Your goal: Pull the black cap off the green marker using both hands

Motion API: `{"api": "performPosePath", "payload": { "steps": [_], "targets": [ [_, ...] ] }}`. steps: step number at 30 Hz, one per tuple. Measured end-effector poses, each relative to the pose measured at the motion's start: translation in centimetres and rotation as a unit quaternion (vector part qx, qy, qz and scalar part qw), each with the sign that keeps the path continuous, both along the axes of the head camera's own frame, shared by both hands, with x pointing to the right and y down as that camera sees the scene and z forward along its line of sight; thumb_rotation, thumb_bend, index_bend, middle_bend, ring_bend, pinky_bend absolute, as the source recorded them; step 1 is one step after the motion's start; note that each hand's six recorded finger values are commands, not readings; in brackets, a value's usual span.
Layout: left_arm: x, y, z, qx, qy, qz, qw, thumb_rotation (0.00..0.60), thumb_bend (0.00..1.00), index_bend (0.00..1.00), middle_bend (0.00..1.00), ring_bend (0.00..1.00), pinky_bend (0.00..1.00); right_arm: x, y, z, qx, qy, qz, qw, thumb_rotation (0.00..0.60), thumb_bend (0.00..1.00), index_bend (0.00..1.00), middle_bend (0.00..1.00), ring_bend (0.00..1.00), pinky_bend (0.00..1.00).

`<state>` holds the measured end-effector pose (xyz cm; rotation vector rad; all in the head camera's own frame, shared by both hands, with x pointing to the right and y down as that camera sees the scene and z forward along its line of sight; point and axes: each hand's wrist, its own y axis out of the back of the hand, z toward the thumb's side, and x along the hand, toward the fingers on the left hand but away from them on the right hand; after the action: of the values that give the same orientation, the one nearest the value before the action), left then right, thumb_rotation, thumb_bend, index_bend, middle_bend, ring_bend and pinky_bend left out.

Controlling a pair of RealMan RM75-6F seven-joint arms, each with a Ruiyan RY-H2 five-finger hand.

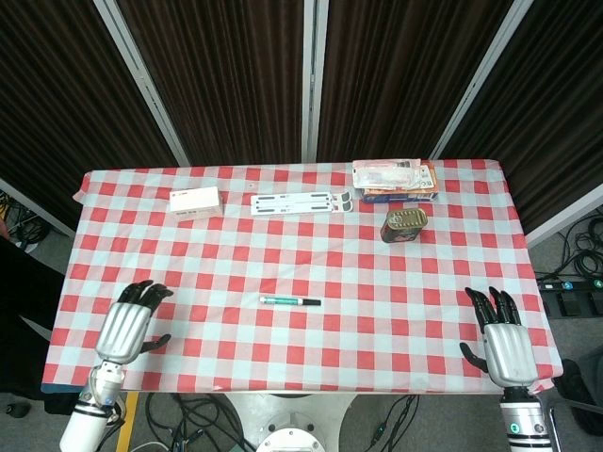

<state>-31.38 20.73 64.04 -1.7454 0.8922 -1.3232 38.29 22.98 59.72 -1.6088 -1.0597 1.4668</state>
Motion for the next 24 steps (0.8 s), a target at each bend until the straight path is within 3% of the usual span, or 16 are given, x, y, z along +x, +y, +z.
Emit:
{"api": "performPosePath", "payload": {
  "steps": [2, 6, 12, 15, 17, 24],
  "targets": [
    [1.6, -1.2, 0.1, -0.006, 0.004, 0.018, 0.9998, 0.600, 0.05, 0.27, 0.25, 0.18, 0.25, 0.0, -0.4, -0.4, 0.005, 0.003, -0.001, 1.0000, 0.600, 0.10, 0.07, 0.14, 0.00, 0.03],
    [4.3, -3.2, 0.8, -0.019, 0.006, 0.039, 0.9990, 0.600, 0.05, 0.32, 0.33, 0.35, 0.37, 0.0, -1.2, -1.4, 0.019, 0.005, -0.002, 0.9998, 0.600, 0.10, 0.07, 0.14, 0.00, 0.03],
    [10.3, -5.5, 2.2, -0.036, 0.023, 0.070, 0.9966, 0.600, 0.07, 0.37, 0.38, 0.43, 0.49, 0.2, -1.5, -1.3, 0.015, 0.006, 0.003, 0.9999, 0.600, 0.10, 0.07, 0.14, 0.00, 0.03],
    [13.0, -6.2, 2.7, -0.035, 0.013, 0.093, 0.9950, 0.600, 0.09, 0.40, 0.49, 0.68, 0.68, 0.3, -1.6, -1.2, 0.013, 0.005, 0.004, 0.9999, 0.600, 0.10, 0.07, 0.14, 0.00, 0.03],
    [14.6, -6.5, 3.1, -0.038, 0.000, 0.105, 0.9938, 0.600, 0.09, 0.41, 0.52, 0.75, 0.73, 0.4, -1.5, -1.1, 0.010, 0.005, 0.005, 0.9999, 0.600, 0.10, 0.07, 0.14, 0.00, 0.03],
    [19.4, -6.1, 5.2, -0.094, -0.014, 0.113, 0.9890, 0.600, 0.14, 0.43, 0.51, 0.81, 0.80, 0.6, -1.2, -0.4, 0.000, 0.003, 0.007, 1.0000, 0.600, 0.10, 0.07, 0.14, 0.00, 0.03]
  ]
}}
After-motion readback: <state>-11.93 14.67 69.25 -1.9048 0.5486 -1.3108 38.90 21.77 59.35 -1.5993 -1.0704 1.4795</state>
